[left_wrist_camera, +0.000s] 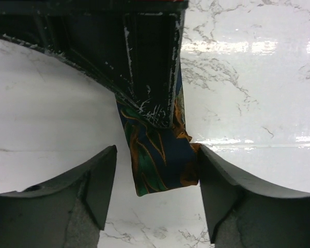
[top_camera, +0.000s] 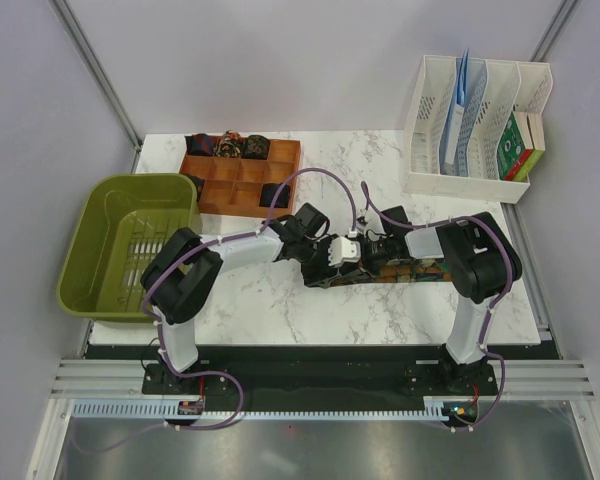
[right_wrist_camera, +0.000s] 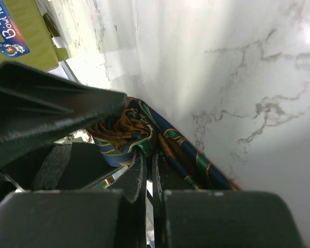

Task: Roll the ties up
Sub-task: Roll the tie at the center of the board.

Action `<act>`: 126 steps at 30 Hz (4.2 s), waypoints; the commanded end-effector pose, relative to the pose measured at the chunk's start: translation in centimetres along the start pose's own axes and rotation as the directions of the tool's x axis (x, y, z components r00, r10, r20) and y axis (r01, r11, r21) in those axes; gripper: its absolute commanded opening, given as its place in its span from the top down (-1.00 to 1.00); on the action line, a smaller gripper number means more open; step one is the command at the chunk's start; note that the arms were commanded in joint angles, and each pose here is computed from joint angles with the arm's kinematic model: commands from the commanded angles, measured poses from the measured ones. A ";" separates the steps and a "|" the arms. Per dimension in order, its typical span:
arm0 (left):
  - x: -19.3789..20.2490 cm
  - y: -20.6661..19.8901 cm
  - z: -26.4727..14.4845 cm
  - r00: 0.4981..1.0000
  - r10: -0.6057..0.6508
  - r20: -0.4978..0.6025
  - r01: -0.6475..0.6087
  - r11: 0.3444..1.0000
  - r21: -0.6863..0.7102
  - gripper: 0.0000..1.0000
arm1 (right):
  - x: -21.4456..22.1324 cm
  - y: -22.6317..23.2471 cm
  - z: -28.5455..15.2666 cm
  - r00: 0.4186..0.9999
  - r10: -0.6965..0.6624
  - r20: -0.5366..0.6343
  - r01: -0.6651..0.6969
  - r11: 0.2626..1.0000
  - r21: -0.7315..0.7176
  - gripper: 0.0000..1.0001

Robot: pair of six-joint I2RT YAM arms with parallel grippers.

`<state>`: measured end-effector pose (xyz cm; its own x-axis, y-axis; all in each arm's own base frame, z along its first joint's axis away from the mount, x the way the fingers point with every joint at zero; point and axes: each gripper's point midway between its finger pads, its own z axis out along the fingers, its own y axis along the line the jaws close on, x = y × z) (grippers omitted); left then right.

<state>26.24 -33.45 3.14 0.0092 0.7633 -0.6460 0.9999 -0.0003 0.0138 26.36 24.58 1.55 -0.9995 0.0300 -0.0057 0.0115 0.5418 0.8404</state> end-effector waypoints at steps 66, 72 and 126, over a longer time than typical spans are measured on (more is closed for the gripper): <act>-0.5 0.9 -1.3 0.999 -0.048 0.020 0.049 0.997 -0.063 -0.65 | 0.5 -5.4 -0.6 1.000 -0.022 -0.004 0.022 0.971 0.237 1.00; -1.3 1.6 -1.2 0.999 -0.032 0.038 0.034 0.997 -0.070 -0.30 | 0.2 -5.5 -0.1 1.000 -0.014 0.010 0.011 0.970 0.245 1.00; 6.3 -4.1 4.6 0.911 0.042 -0.411 0.023 0.988 0.153 0.31 | -2.2 3.8 -4.8 0.995 -0.075 0.068 0.074 0.997 0.017 -0.08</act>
<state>25.95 -34.74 2.14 0.0220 0.9034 -0.4283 0.9997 -0.0149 0.0199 29.03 21.99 6.24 -0.9946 0.0480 -0.0918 -0.0446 0.6010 0.7980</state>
